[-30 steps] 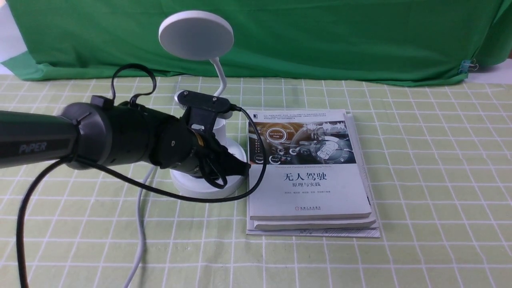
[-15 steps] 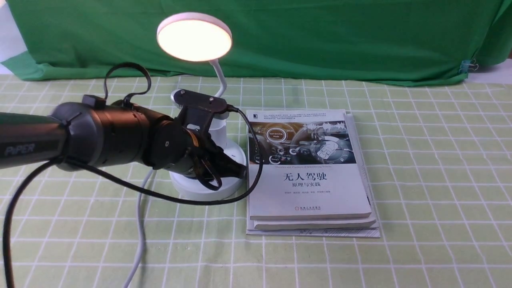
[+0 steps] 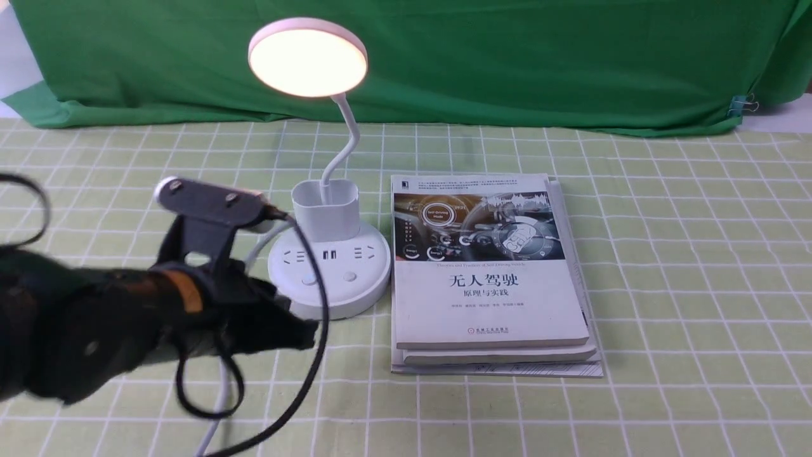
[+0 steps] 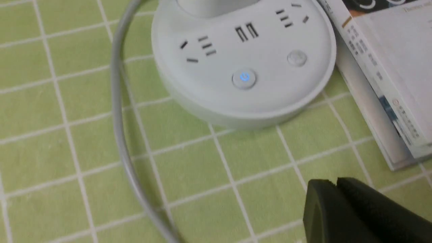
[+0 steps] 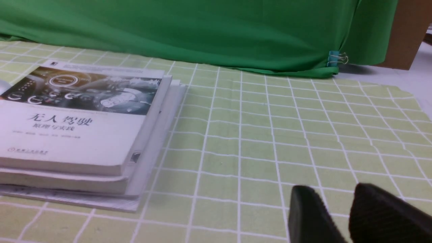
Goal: Turn on the table lamp on the green coffee tablecloth with your hand.
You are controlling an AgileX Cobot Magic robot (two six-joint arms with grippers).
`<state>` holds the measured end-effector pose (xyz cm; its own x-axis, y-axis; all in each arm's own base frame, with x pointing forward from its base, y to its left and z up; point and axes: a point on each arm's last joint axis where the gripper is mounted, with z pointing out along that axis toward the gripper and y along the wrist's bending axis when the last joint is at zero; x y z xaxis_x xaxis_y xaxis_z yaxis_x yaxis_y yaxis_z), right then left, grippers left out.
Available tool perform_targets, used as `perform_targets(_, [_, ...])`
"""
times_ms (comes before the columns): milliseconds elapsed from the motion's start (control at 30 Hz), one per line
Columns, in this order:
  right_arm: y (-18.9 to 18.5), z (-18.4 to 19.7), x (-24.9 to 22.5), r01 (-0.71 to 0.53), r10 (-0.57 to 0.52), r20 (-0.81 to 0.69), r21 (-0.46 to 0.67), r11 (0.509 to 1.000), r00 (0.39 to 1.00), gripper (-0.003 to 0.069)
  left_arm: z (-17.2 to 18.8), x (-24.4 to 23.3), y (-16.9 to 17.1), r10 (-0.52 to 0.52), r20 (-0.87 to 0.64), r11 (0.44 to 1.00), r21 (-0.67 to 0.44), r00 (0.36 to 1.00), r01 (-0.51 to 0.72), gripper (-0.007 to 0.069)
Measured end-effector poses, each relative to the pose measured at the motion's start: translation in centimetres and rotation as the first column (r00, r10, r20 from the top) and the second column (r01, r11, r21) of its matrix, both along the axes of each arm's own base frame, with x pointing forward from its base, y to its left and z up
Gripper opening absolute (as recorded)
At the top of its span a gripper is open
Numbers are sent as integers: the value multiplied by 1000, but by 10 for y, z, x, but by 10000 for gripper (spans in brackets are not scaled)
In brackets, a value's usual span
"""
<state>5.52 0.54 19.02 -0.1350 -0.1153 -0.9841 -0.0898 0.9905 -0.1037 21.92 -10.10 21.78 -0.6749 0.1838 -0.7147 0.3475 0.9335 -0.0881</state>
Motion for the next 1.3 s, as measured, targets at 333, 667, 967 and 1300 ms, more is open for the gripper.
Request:
perform_targets(333, [0,0,0,0,0,0,0,1000,1000,245,36,-79,36,54,291,984,-176,955,-2,19])
perform_targets(667, [0,0,0,0,0,1,0,1000,1000,245,62,-125,57,62,468,973,-224,882,51,19])
perform_targets(967, [0,0,0,0,0,0,0,1000,1000,245,66,-132,60,68,500,970,-235,864,59,19])
perform_targets(1300, [0,0,0,0,0,0,0,1000,1000,245,65,-132,60,65,501,971,-229,863,60,19])
